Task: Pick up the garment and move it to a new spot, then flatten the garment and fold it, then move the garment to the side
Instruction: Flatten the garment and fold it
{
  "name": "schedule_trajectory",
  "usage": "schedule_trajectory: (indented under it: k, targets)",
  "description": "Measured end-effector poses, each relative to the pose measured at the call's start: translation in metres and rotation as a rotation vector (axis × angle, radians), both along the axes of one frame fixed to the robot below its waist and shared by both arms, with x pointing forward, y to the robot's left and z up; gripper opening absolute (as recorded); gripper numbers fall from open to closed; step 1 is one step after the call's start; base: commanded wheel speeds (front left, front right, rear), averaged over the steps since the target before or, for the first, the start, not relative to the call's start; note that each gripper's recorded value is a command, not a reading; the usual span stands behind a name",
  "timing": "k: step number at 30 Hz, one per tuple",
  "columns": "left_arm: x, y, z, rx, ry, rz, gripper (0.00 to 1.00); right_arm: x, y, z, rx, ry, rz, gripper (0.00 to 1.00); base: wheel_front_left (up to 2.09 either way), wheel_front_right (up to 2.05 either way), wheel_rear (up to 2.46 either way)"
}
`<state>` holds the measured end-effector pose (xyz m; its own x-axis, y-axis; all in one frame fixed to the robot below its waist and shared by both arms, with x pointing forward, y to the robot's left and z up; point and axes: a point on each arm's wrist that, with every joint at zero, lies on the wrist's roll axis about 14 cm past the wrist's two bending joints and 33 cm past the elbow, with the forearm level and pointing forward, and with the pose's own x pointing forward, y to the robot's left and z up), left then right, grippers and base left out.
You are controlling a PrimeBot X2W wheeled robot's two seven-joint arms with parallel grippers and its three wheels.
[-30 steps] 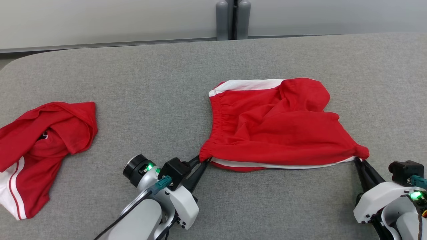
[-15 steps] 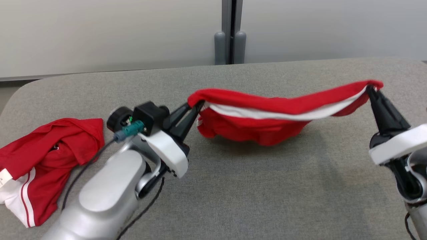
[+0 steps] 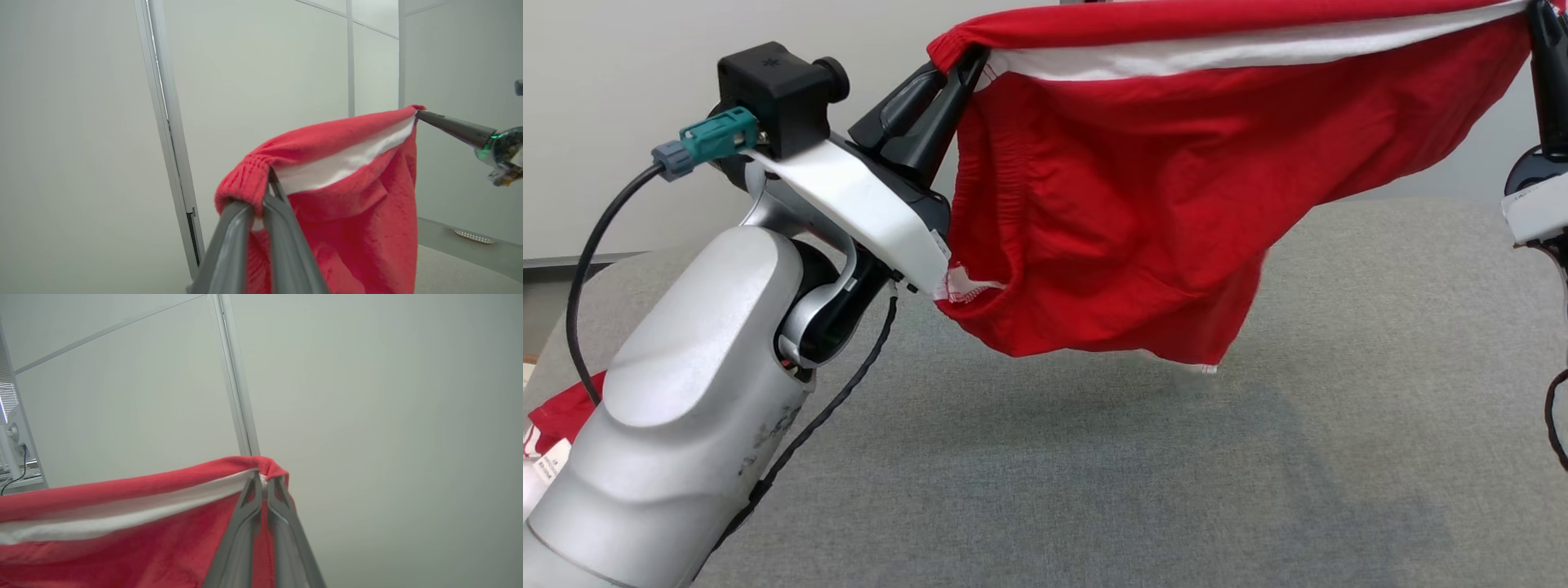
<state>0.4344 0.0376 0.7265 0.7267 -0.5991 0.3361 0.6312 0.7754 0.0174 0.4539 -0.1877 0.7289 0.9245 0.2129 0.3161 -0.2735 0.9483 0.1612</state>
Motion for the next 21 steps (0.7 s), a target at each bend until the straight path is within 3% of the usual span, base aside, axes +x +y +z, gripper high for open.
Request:
schedule_trajectory:
  k: [6, 12, 17, 20, 21]
  targets:
    - [-0.006, -0.001, -0.011, -0.027, 0.101, -0.026, 0.00, -0.007, 0.000, 0.000, -0.004, 0.035, -0.036, 0.00, 0.00, 0.00, 0.00]
    - [0.013, -0.004, -0.025, -0.012, 0.192, -0.038, 0.00, 0.004, 0.002, 0.000, -0.034, 0.061, -0.058, 0.00, 0.00, 0.00, 0.00]
    - [0.059, -0.008, -0.027, 0.011, 0.235, -0.027, 0.00, 0.043, 0.001, 0.004, -0.149, 0.048, -0.099, 0.00, 0.00, 0.00, 0.00]
    - [0.100, -0.010, -0.036, -0.003, 0.278, 0.000, 0.00, 0.077, -0.001, -0.003, -0.187, 0.046, -0.120, 0.00, 0.00, 0.00, 0.00]
    - [0.130, -0.005, -0.044, 0.020, 0.276, 0.049, 0.00, 0.102, 0.001, -0.011, -0.215, 0.041, -0.131, 0.00, 0.00, 0.00, 0.00]
